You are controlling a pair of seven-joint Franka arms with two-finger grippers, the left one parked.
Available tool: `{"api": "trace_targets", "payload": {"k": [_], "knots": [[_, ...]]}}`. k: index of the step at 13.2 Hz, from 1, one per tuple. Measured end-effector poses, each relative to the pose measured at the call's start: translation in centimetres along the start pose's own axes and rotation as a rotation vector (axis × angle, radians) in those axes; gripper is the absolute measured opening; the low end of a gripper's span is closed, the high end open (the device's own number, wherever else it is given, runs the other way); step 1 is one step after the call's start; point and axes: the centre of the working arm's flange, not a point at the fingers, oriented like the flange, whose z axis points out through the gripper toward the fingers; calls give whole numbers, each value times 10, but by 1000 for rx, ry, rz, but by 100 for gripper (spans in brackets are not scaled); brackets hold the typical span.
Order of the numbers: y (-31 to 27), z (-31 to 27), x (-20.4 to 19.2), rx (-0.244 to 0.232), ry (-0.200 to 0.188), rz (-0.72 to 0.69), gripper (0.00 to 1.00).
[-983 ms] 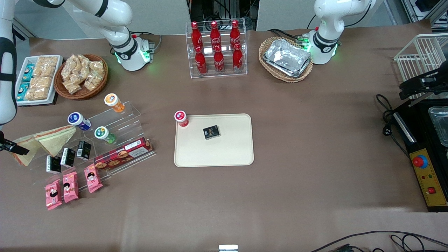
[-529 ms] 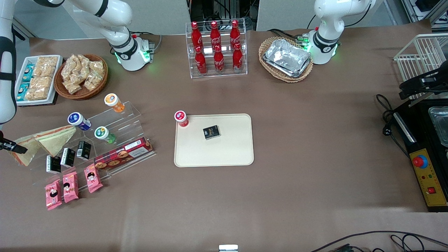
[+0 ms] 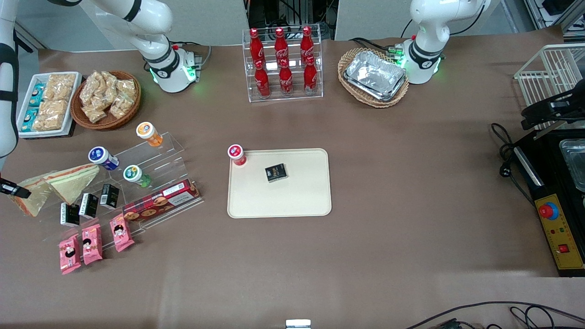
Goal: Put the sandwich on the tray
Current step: 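Lower the right gripper onto the wrapped triangle sandwich and close it, then lift the sandwich out of the acrylic rack with the right gripper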
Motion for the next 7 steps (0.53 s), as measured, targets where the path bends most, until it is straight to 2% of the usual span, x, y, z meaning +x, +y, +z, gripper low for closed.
{"api": "trace_targets", "payload": {"k": [2, 7], "knots": [[1, -2, -1, 1, 0, -6, 40], [5, -27, -1, 9, 10, -27, 40]]}}
